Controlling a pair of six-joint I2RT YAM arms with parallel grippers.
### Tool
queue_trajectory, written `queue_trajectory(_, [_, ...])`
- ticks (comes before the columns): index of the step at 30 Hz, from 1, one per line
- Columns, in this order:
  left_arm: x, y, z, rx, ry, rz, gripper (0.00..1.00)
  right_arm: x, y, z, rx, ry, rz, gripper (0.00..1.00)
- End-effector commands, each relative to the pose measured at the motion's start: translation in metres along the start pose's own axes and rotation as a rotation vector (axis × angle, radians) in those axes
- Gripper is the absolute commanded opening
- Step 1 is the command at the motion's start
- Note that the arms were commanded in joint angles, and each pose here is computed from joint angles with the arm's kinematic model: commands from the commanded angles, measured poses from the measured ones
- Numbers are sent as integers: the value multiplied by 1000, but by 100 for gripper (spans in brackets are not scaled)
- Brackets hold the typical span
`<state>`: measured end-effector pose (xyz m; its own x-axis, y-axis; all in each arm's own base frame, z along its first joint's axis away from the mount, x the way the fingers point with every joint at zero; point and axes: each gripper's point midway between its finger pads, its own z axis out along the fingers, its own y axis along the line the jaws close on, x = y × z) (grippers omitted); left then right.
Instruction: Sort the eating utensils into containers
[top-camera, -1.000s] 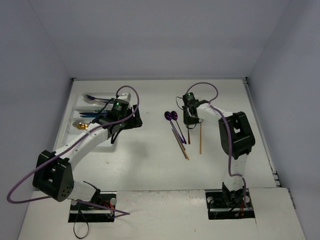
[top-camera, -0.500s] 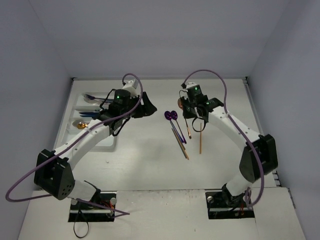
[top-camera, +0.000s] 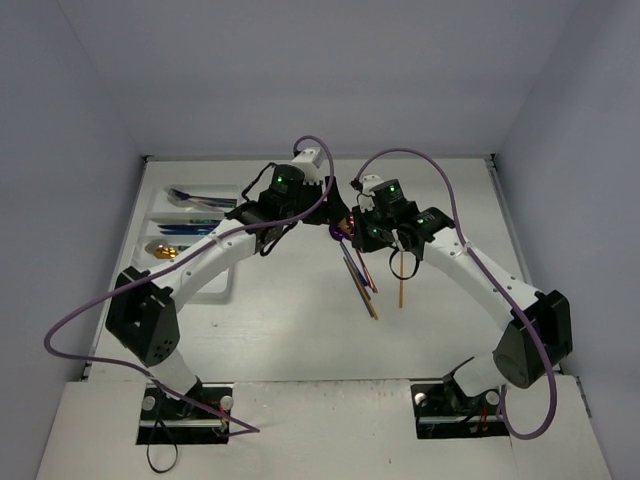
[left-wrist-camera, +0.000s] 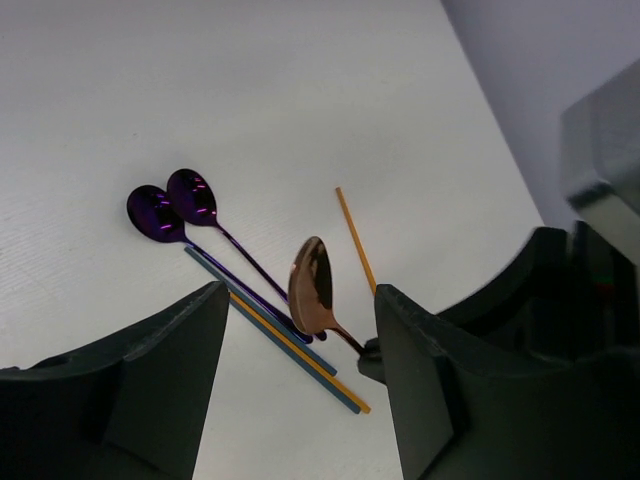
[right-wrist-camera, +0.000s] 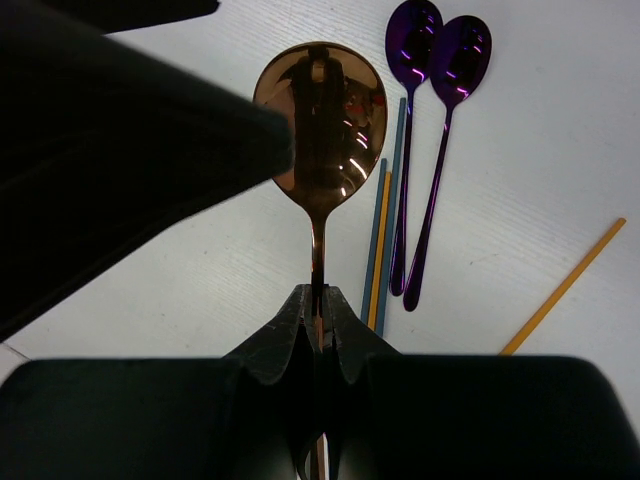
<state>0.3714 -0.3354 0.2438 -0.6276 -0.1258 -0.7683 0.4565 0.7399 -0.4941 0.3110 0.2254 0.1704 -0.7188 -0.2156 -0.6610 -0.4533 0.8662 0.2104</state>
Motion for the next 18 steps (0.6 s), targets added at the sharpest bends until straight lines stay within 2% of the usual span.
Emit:
queue_trajectory(1, [-18,-13,-1,8,-31,59,54,-18,15,-20,-55,-82,-37,0])
queue_trajectory(5, [-3,-7,9,-16,26,52,51,-19,16,-21,-62,-84,-41,0])
queue_trajectory(7, [-1,-8,12,-8,32,41,45,-22,17,-22,-65,-91,-46,0])
queue_trajectory(13, [-8,-16,13,32,-12,35,4,-23,18,-21,-70,-89,-50,0])
queue_trajectory(15, [-9,-14,12,22,-23,30,0,-22,17,-19,-69,-86,-49,0])
queue_trajectory(17, [-13,-11,6,10,-51,29,0,-22,17,-17,-65,-82,-44,6])
queue_trajectory(18, [-15,-7,4,-1,-61,27,0,-24,17,-17,-64,-83,-42,21])
